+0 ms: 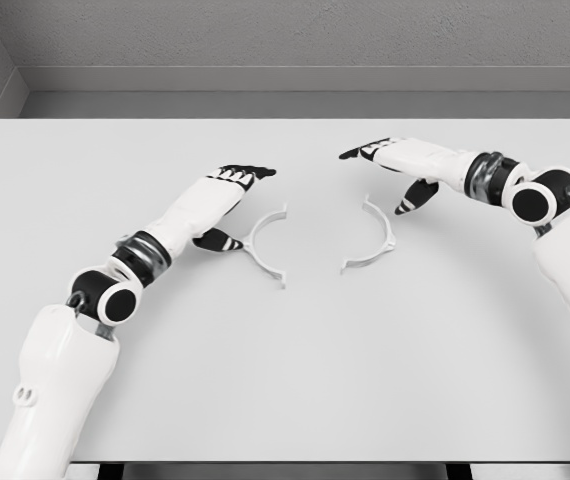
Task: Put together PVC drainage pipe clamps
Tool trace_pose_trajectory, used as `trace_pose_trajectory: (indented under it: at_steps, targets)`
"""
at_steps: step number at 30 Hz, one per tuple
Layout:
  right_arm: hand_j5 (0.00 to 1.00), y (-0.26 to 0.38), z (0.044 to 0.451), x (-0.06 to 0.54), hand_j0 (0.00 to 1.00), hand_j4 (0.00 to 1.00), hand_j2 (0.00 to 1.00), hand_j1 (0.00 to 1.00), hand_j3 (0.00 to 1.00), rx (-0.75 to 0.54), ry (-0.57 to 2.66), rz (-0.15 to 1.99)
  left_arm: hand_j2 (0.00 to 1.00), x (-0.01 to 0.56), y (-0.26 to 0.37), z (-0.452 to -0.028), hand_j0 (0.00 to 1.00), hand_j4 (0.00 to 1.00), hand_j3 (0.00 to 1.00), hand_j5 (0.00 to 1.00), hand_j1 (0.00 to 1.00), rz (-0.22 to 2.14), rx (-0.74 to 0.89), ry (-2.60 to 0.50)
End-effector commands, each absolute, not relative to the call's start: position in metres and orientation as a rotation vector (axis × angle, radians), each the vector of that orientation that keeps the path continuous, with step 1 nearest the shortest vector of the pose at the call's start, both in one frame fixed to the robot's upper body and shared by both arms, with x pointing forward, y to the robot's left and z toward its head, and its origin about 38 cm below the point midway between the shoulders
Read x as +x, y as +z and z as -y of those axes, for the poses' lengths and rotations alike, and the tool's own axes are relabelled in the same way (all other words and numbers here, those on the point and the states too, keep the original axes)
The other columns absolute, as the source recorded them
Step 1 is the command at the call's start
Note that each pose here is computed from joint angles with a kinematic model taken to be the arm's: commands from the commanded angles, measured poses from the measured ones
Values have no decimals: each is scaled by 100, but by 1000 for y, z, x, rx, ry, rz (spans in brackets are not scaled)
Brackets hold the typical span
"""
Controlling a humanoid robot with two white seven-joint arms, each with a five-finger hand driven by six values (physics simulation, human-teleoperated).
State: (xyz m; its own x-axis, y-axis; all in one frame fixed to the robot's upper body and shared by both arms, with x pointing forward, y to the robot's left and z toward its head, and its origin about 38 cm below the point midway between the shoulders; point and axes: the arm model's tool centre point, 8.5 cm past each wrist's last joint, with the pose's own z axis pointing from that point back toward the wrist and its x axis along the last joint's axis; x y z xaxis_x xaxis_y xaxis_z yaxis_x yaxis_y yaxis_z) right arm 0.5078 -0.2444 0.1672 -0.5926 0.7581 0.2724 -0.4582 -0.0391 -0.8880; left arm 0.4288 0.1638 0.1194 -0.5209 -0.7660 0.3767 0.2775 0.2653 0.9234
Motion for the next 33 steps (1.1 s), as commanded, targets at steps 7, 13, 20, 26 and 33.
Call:
trace_pose_trajectory:
  at_steps: [7, 13, 20, 26, 33]
  targets:
    - [100, 157, 246, 509, 100, 100, 100, 100, 100, -322, 1754, 1329, 100, 427, 121, -156, 100, 100, 100, 100, 100, 1632, 444, -1424]
    - [100, 155, 242, 508, 100, 100, 100, 100, 100, -315, 1761, 1328, 100, 426, 121, -148, 100, 100, 100, 100, 100, 1641, 429, -1431]
    - [100, 155, 241, 508, 100, 100, 100, 100, 100, -314, 1762, 1330, 100, 425, 121, -142, 100, 100, 100, 100, 100, 1649, 418, -1431]
    - [100, 156, 240, 508, 100, 100, 100, 100, 100, -314, 1765, 1335, 100, 424, 120, -140, 100, 100, 100, 100, 100, 1651, 413, -1436]
    - [100, 152, 232, 506, 100, 100, 100, 100, 100, -297, 1776, 1334, 100, 427, 121, -149, 100, 100, 100, 100, 100, 1642, 430, -1428]
